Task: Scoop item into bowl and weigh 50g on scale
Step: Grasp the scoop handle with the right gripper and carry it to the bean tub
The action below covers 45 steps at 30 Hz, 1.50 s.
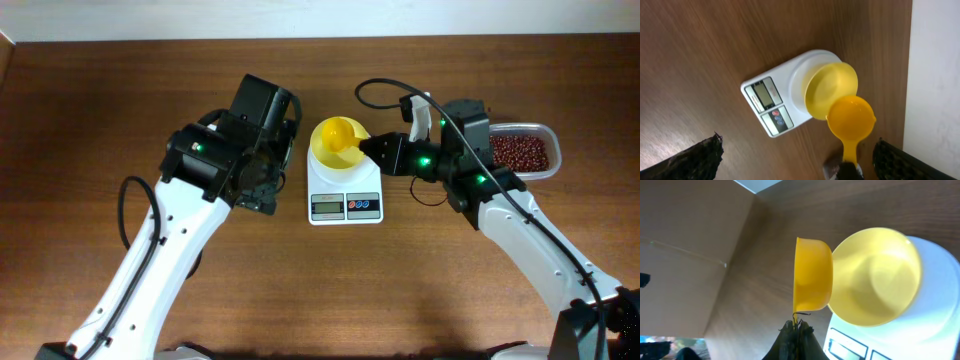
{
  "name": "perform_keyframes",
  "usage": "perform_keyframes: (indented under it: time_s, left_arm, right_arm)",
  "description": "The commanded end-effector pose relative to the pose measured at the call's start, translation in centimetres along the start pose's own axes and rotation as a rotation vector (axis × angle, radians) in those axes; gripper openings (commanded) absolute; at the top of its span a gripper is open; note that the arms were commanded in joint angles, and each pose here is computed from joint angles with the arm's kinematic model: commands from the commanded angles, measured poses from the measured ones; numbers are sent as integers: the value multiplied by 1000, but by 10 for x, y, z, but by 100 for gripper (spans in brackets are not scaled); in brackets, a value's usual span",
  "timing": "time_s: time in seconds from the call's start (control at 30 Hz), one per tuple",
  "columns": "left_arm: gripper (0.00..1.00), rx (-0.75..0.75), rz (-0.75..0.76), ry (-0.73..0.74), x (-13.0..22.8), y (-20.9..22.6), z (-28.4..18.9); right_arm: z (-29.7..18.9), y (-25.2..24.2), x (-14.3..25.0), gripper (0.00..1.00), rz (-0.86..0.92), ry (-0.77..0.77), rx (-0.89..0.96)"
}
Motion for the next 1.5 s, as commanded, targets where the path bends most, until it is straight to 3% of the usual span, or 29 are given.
perform_keyframes:
  time_s: [0.0, 0.17, 0.37, 0.77, 0.97, 1.03, 1.13, 1.23, 1.27, 1.37, 1.47]
  left_arm:
    - [99, 15, 15, -90, -11, 2, -7]
    - [99, 16, 16, -125, -14, 2, -8]
    - [99, 11, 20, -189, -21, 4, -8]
    - [99, 12, 19, -188, -21, 4, -8]
    - [99, 15, 34, -199, -22, 4, -9]
    - [70, 19, 85, -222, -23, 2, -9]
    - [56, 6, 221, -231, -24, 2, -9]
    - [6, -17, 421, -232, -24, 2, -9]
    - [0, -29, 524, -232, -24, 2, -9]
    - [0, -55, 737, -229, -24, 2, -9]
    - [0, -46, 735, -199, -19, 3, -9]
  right_arm:
    - [-11, 7, -12, 4, -75, -49, 63]
    - [-30, 14, -18, 4, -150, -40, 171]
    - [-73, 23, -35, 4, -245, 2, 472]
    - [-141, 30, -38, 4, -229, 112, 912]
    - [-153, 26, -29, 4, -223, 167, 1014]
    - [-153, 26, -29, 4, -223, 167, 1015]
    - [-154, 25, -30, 4, -224, 165, 1029]
    - [-154, 25, -30, 4, -223, 165, 1028]
    - [-154, 25, -30, 4, -223, 166, 1028]
    - [-154, 25, -30, 4, -216, 162, 1025]
    - [-154, 25, -30, 4, -216, 160, 1025]
Point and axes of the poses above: each gripper's point midway between its finger pads, its own z axis out along the fingers, its own y axis along the line the jaws close on, x = y × z, the point moved 8 cm from there along -z, back along the fingers, and after that the axes turned 13 degrees about -z, right-handed, at the moved point
